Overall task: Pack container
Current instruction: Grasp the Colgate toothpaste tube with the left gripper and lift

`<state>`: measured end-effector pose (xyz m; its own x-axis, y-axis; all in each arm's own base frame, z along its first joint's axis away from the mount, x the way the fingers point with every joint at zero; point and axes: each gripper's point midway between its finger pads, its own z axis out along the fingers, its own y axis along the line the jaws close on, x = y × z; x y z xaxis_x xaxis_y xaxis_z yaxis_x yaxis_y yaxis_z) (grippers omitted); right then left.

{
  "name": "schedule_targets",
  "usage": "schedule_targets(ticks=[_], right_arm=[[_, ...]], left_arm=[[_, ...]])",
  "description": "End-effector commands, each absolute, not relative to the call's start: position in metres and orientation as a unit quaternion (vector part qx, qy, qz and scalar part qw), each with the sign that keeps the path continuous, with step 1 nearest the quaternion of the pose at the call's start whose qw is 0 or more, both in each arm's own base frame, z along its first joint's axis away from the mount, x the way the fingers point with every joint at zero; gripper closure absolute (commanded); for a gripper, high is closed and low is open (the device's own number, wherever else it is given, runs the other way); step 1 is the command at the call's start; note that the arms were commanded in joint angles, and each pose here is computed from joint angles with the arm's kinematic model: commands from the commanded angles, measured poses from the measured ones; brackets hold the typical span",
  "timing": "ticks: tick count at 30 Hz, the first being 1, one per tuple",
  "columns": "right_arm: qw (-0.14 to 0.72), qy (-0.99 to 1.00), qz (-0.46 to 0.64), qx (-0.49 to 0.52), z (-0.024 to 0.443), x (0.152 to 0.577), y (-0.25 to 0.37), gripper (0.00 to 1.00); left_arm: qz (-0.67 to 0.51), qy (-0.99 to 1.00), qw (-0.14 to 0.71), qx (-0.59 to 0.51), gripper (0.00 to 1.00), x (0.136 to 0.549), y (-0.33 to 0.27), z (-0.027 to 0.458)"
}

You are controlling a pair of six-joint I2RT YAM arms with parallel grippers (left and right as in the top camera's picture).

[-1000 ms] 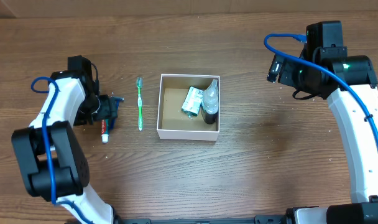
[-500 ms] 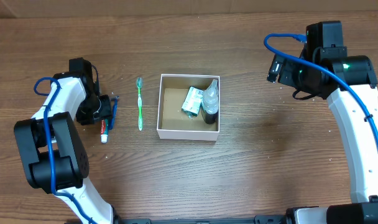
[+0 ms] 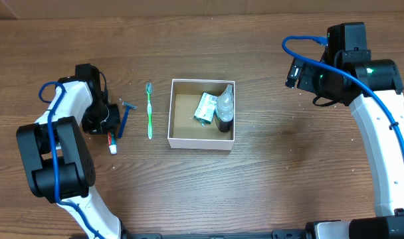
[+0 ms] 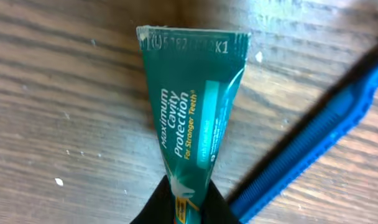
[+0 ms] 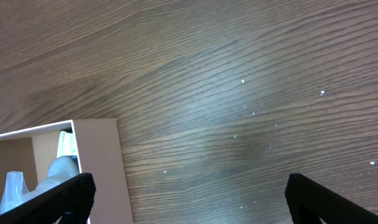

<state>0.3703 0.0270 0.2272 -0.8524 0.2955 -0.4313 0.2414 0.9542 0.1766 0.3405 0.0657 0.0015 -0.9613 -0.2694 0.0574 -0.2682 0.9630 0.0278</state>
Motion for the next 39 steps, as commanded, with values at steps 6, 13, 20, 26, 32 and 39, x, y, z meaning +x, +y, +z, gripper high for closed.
schedule_targets(ticks=[6,13,20,26,32,39], right_arm=[[0.238,0.959,0.058,0.143,0.230,0.372,0.026,0.00],[0.238,0.959,0.058,0.143,0.230,0.372,0.026,0.00],[0.238,0.959,0.058,0.143,0.230,0.372,0.026,0.00],[0.238,0.959,0.058,0.143,0.230,0.372,0.026,0.00],[0.238,0.959,0.058,0.143,0.230,0.372,0.026,0.00],[0.238,0.959,0.058,0.143,0.230,0.372,0.026,0.00]], left_arm=[[0.105,-0.987,-0.100,0.071,0.85,0.400,-0.003,0.141],[0.144,-0.963,-0.208,-0.095,0.82,0.408,-0.154,0.203],[0.124,-0.974,-0.165,-0.098,0.85,0.401,-0.203,0.160],[0.062,-0.971,-0.224,-0.053,0.42,0.420,-0.147,0.190],[0.088,-0.964,-0.241,-0.060,0.21,0.459,-0.090,0.179],[0.101,-0.942,-0.230,-0.222,0.14,0.494,-0.090,0.105]])
